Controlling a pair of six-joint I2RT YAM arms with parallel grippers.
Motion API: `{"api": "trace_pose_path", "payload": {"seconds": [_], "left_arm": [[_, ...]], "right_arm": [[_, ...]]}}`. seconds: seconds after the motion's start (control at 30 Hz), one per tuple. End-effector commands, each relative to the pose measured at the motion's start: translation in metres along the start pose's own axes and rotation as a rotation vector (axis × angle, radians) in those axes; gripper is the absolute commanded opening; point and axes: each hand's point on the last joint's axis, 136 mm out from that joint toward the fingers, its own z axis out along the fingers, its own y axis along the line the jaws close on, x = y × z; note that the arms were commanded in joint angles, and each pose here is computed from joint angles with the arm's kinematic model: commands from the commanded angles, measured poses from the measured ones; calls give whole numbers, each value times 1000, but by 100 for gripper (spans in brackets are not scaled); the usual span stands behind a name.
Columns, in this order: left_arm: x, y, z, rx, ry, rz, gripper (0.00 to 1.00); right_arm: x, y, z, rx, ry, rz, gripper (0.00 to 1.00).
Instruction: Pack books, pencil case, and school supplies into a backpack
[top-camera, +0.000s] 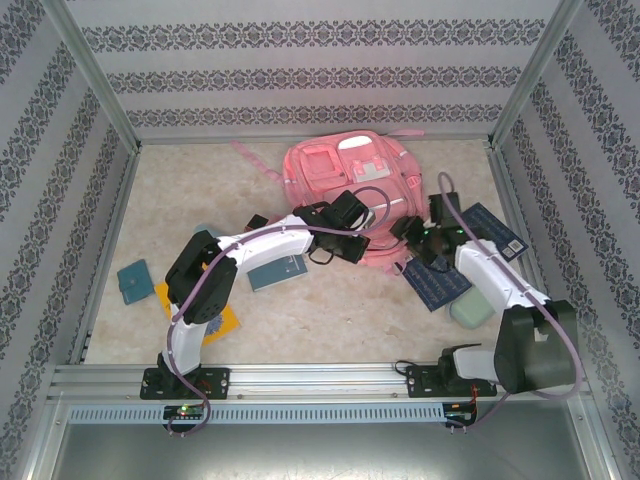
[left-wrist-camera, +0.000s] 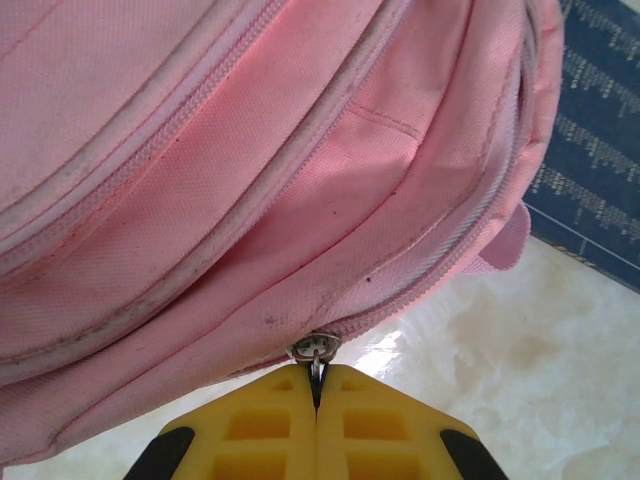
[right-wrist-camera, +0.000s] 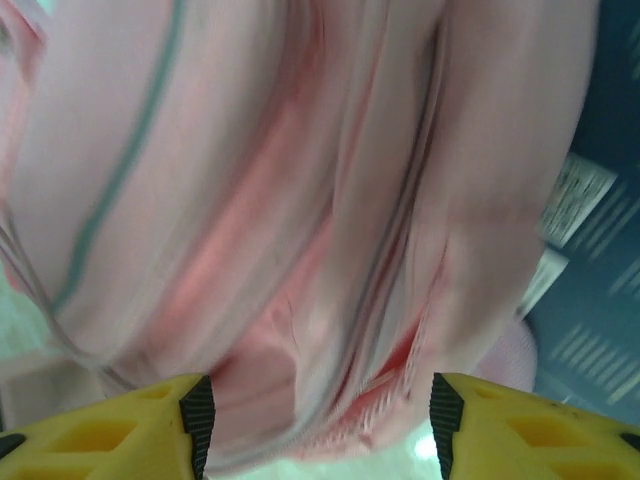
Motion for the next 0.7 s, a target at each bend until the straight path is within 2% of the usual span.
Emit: {"api": "trace_pose_path", "payload": {"seconds": [0.0,0.13,0.23,0.33,0.43,0.5,0.53,0.67], "left_arm": [[-1,-13,0,43,7,9,0],[5,-14,1,49,16,9,0],[8,-12,1,43,16,6,0],[8,-11,-1,36,6,-3,0],[10,-9,-2,22,7,-6,0],[12,-5,-3,1,9,-6,0],[13,-1,-3,-14,13,-5,0],[19,16,-5,-91,31,4,0]], "right_arm": [[12,16,11,-71,2,102,60],[19,34,25,-99,21,95,61],[23,34,35,-70,38,104,57],[28,32,42,-50,51,100,47],[26,28,43,-22,46,86,20],[19,27,39,-9,25,71,4],[15,27,36,-5,13,63,0],[-6,25,23,-4,-39,44,0]]}}
